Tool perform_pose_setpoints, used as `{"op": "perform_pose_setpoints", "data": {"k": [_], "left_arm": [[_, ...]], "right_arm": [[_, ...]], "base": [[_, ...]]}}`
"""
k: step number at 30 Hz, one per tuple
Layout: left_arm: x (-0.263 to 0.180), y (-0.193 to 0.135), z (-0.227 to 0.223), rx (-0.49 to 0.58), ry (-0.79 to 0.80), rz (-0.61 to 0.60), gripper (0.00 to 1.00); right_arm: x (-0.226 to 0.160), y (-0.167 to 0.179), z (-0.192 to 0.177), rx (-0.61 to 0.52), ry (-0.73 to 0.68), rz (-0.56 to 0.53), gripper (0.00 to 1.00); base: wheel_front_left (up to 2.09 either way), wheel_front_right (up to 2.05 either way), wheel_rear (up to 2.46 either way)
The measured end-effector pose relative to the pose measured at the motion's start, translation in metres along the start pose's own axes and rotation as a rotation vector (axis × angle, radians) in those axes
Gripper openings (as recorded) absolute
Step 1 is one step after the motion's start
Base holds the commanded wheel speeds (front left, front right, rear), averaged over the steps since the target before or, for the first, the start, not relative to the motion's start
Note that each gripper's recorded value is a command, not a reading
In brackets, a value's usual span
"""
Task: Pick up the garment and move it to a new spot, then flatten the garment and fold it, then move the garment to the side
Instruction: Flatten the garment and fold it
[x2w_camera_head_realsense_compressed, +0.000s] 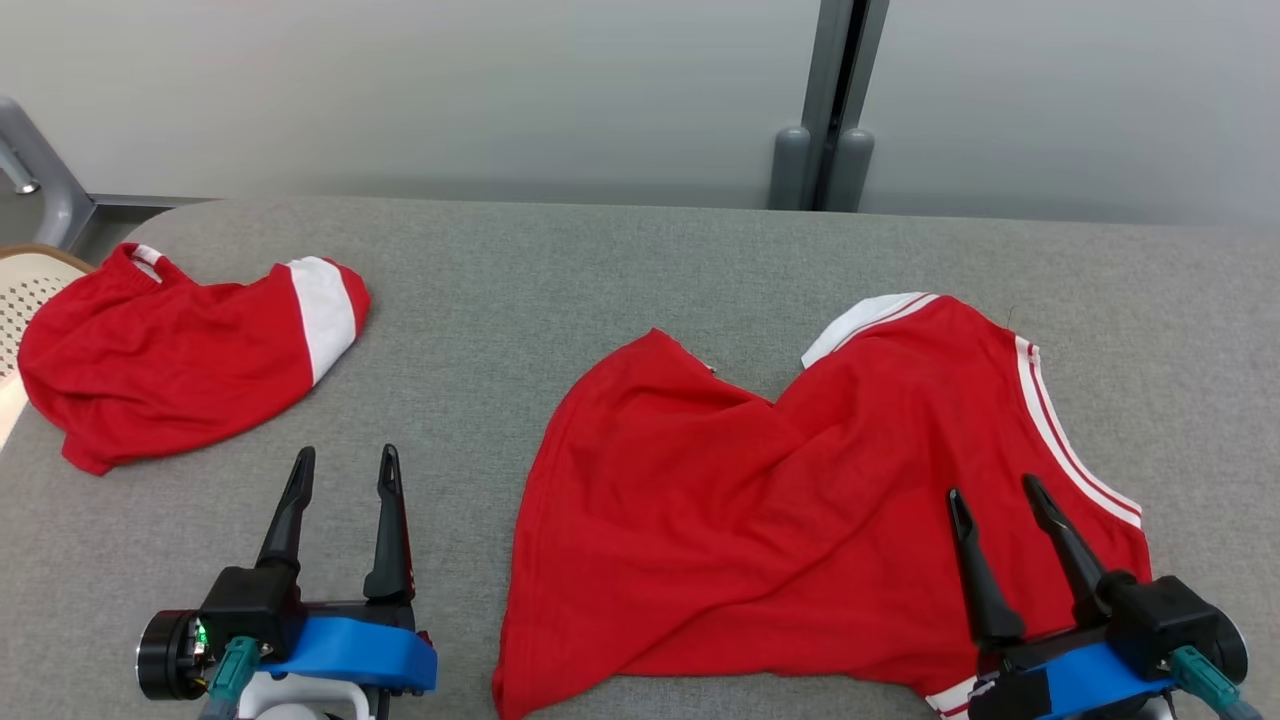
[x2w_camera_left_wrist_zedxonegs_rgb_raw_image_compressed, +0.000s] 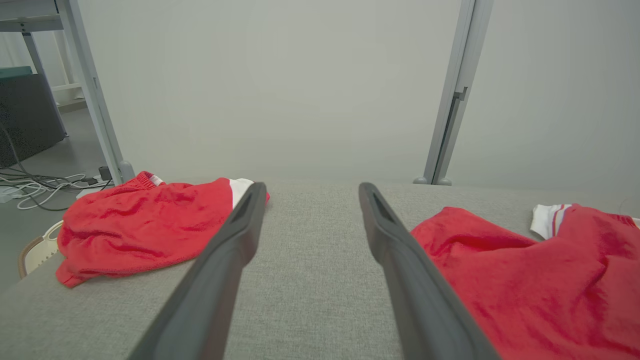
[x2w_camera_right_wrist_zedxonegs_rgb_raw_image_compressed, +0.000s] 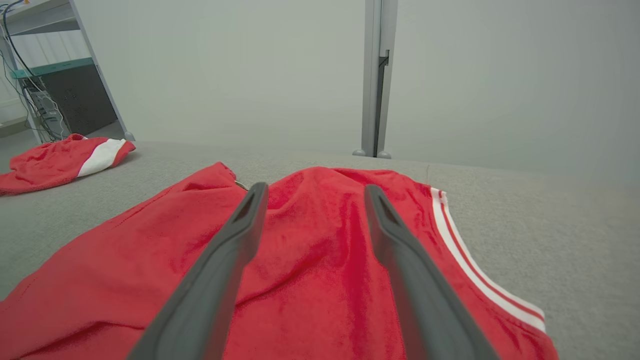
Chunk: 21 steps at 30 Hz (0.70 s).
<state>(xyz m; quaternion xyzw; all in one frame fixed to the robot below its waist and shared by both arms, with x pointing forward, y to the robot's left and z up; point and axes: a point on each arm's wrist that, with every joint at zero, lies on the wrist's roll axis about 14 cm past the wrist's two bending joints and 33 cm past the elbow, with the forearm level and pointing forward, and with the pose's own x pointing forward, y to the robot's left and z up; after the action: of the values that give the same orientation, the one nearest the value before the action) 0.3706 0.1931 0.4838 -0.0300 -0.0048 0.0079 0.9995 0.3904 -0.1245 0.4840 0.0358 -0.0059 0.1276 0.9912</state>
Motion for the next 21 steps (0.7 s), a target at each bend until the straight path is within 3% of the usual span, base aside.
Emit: {"op": "perform_pose_setpoints", "data": {"k": [5, 13, 21], "left_arm": [[0.015, -0.013, -0.001, 0.014, 0.002, -0.053, 1.0], [0.072, -0.047, 0.024, 0.05, -0.074, -0.189, 1.0], [0.126, -0.092, 0.021, 0.085, -0.065, -0.336, 1.0]], "right_arm": [[0.003, -0.009, -0.001, 0.0, 0.001, -0.023, 1.0], [0.01, -0.025, -0.001, -0.01, -0.006, -0.061, 1.0], [0.01, -0.046, -0.007, -0.02, 0.009, -0.121, 1.0]], "base": [[0.0, 0.0, 0.0], [0.0, 0.0, 0.0], [0.0, 0.0, 0.0]]}}
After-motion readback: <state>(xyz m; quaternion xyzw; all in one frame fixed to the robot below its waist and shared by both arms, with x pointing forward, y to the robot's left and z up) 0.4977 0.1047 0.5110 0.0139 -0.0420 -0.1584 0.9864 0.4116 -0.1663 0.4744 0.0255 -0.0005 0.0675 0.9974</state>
